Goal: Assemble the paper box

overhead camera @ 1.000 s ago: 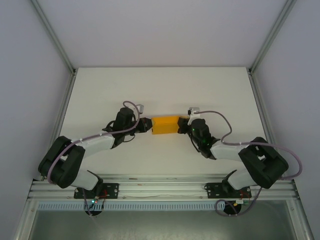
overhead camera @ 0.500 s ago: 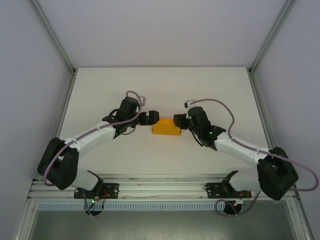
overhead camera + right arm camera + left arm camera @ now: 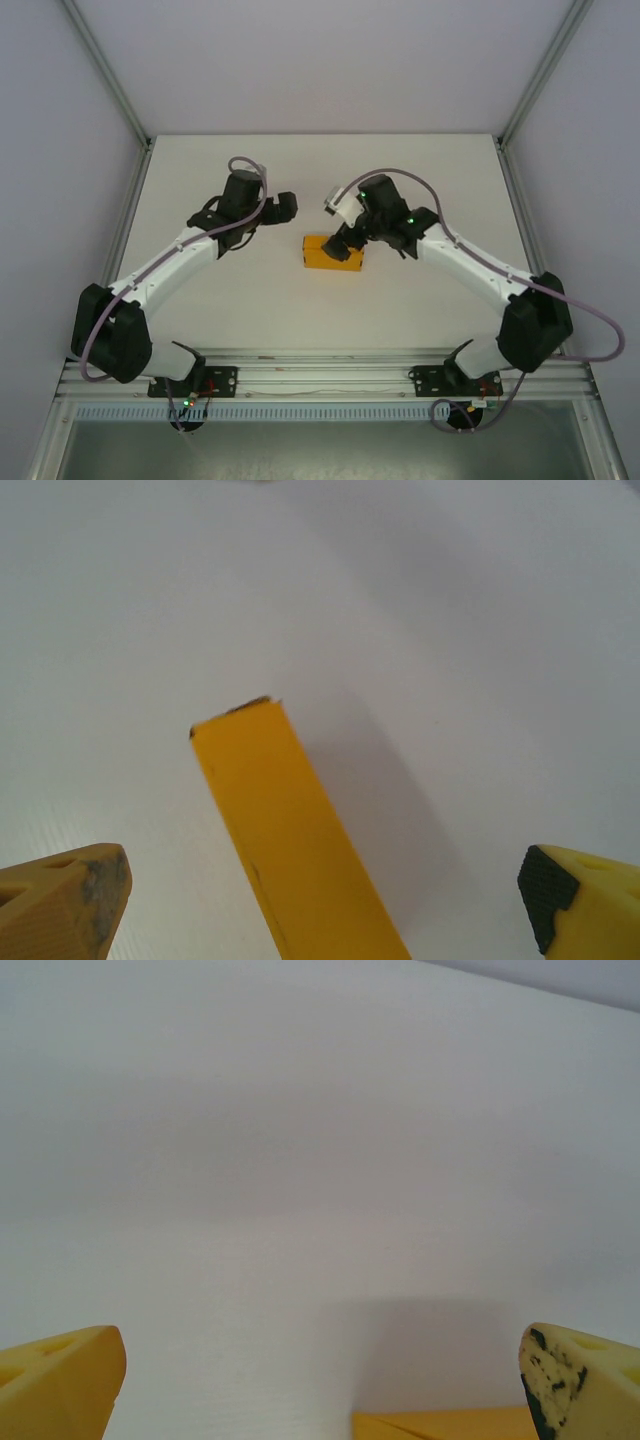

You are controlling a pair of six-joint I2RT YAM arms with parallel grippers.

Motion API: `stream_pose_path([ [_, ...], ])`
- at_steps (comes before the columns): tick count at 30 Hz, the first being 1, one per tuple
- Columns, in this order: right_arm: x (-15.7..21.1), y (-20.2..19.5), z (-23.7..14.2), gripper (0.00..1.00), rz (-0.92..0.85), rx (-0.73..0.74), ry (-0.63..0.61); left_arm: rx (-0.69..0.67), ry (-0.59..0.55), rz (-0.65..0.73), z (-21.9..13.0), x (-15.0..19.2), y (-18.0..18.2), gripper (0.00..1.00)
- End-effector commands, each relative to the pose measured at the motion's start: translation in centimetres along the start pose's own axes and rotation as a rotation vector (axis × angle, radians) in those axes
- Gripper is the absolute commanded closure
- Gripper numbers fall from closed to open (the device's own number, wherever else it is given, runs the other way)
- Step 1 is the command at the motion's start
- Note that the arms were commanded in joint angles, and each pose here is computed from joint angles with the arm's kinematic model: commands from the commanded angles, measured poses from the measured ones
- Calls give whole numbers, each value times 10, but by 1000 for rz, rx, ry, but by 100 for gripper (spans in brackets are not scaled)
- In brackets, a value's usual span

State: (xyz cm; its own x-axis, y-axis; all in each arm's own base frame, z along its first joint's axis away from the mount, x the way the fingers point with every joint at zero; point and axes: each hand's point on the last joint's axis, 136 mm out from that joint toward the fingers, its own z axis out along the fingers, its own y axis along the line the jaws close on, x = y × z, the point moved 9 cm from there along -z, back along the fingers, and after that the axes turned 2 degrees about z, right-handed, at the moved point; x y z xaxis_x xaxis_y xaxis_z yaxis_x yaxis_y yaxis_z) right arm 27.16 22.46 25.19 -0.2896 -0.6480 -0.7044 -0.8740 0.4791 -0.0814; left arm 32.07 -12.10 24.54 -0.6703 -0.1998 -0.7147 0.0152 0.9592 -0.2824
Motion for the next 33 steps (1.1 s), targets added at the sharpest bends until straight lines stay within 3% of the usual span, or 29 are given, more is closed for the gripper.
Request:
stream_pose_path([
  [1, 17, 7, 11, 0, -242, -141, 177, -85, 32, -13, -6, 16, 21, 0],
  [5, 27, -1, 33, 0, -319, -171, 314, -135, 47, -31, -9, 30, 37, 0],
  [11, 33, -14, 62, 3, -330, -126, 386, -194, 47, -55, -18, 42, 53, 0],
  [19, 44, -22, 99, 19, -363, -106, 509, -237, 12, -65, -31, 45, 62, 0],
  [20, 43, -24, 102, 24, -362, -92, 521, -241, 9, -64, -33, 46, 63, 0],
  [24, 44, -24, 109, 37, -375, -36, 523, -259, -13, -74, -40, 50, 67, 0],
  [26, 43, -24, 109, 51, -386, 10, 516, -260, -24, -76, -44, 52, 69, 0],
  [29, 35, -25, 108, 58, -402, 103, 478, -258, -37, -78, -50, 53, 70, 0],
  [33, 22, -33, 105, 58, -437, 278, 432, -250, -61, -90, -57, 54, 71, 0],
])
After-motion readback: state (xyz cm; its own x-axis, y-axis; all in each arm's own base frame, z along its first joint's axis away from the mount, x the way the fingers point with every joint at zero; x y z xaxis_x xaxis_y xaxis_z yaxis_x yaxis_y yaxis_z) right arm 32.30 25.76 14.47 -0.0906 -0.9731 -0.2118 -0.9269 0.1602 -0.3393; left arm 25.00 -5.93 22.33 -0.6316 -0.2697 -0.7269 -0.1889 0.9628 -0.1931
